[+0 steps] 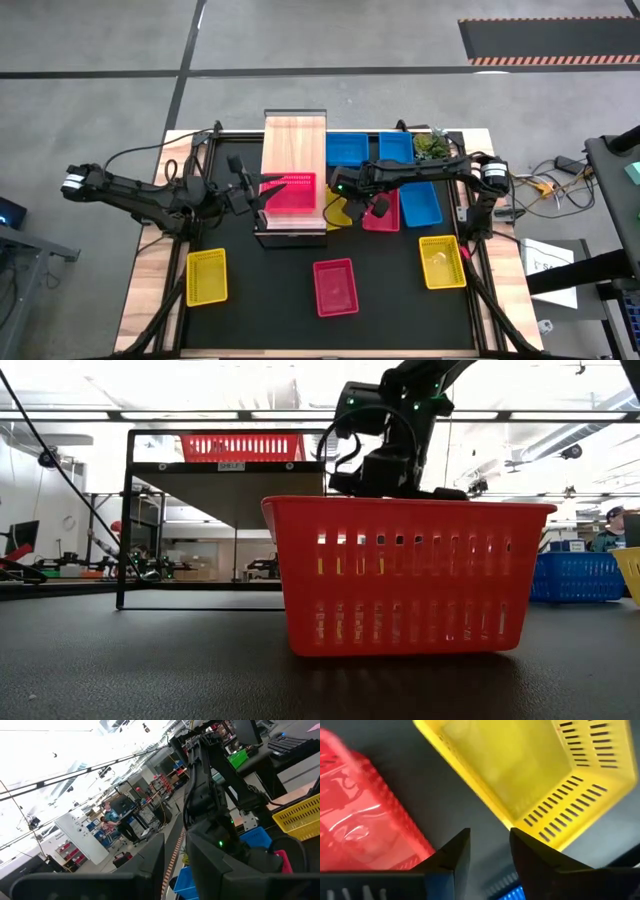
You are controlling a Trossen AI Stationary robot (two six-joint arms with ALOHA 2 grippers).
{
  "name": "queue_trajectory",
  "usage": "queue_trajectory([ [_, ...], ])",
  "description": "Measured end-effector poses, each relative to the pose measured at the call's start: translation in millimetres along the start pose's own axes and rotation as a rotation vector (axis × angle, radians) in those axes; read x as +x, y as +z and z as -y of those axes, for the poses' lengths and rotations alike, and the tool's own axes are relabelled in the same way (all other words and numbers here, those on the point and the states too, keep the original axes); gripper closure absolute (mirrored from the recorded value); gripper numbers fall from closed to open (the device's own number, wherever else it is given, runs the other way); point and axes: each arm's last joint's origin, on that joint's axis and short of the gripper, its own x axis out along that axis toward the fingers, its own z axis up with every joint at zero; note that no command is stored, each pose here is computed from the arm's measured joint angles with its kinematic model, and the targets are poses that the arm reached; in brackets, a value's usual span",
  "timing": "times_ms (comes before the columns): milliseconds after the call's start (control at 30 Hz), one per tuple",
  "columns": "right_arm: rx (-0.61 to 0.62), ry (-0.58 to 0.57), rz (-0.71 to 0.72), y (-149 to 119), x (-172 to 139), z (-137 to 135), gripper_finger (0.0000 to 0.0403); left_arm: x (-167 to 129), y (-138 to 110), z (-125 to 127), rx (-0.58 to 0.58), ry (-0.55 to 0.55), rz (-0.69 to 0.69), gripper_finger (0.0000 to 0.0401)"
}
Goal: Stack baskets on shelf by color
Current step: Put the middle yellow bin on the shelf
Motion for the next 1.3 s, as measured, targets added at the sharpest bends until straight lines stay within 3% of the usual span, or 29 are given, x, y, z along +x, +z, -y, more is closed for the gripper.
queue_trajectory([
  [200, -0.025, -0.028, 0.015, 1, 2, 2, 0.0257, 0, 0, 1, 0.023, -0.001, -0.001, 0.0334],
  [500, -0.053, 0.020, 0.049, 4, 19, 1, 0.0275, 0, -1, 1, 0.029, -0.002, -0.001, 0.0334],
  [633, -0.058, 0.029, 0.048, 6, 22, 0, 0.0301, 0, -1, 1, 0.029, -0.002, -0.001, 0.0334],
  [867, -0.093, 0.076, 0.040, 9, 21, -5, 0.0386, 0, -1, 1, 0.029, -0.002, -0.001, 0.0334],
  [1133, -0.089, 0.066, -0.023, 10, 9, -9, 0.0393, 0, 0, 1, 0.028, -0.003, -0.001, 0.0334],
  [1300, -0.018, 0.042, -0.068, 10, -10, -13, 0.0393, 0, -1, 1, 0.028, -0.003, -0.001, 0.0334],
])
